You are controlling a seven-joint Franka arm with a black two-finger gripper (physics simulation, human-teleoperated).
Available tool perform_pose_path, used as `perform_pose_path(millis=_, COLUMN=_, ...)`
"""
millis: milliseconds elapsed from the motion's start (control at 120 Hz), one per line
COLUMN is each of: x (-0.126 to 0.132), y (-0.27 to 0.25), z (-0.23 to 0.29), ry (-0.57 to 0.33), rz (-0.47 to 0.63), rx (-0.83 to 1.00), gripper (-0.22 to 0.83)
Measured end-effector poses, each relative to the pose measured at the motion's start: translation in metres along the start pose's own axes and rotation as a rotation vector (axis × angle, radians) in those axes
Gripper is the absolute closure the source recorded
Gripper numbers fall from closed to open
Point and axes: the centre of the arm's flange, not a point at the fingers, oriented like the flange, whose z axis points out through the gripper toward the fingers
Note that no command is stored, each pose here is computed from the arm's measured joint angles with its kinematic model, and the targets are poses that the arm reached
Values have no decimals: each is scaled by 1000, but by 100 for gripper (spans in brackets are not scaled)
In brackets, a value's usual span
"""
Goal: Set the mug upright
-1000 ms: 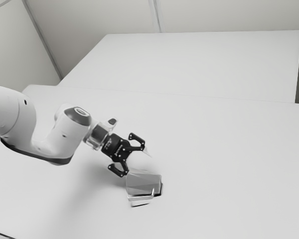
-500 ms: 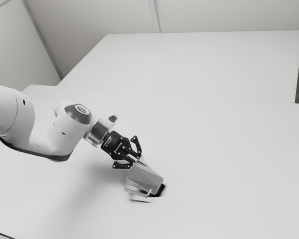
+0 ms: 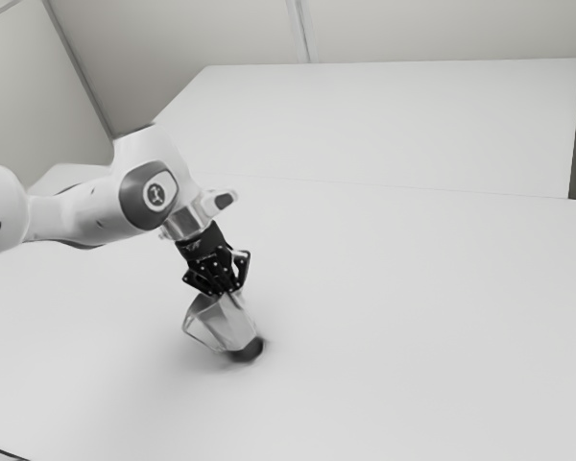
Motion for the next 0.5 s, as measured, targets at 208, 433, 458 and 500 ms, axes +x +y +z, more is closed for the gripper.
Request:
perform_pose_path(millis=208, x=5, y=7, z=-2, ry=97, rz=124, rx=166, gripper=78)
perform_pose_path(millis=433, x=13, y=2, z=-4, ry=153, rz=170, rx=238, gripper=78)
perform_pose_path(millis=458, x=15, y=2, z=-2, ry=154, rz=171, rx=242, gripper=78)
perform_pose_path(millis=500, x=16, y=1, z=2, ry=154, rz=172, rx=247, gripper=78)
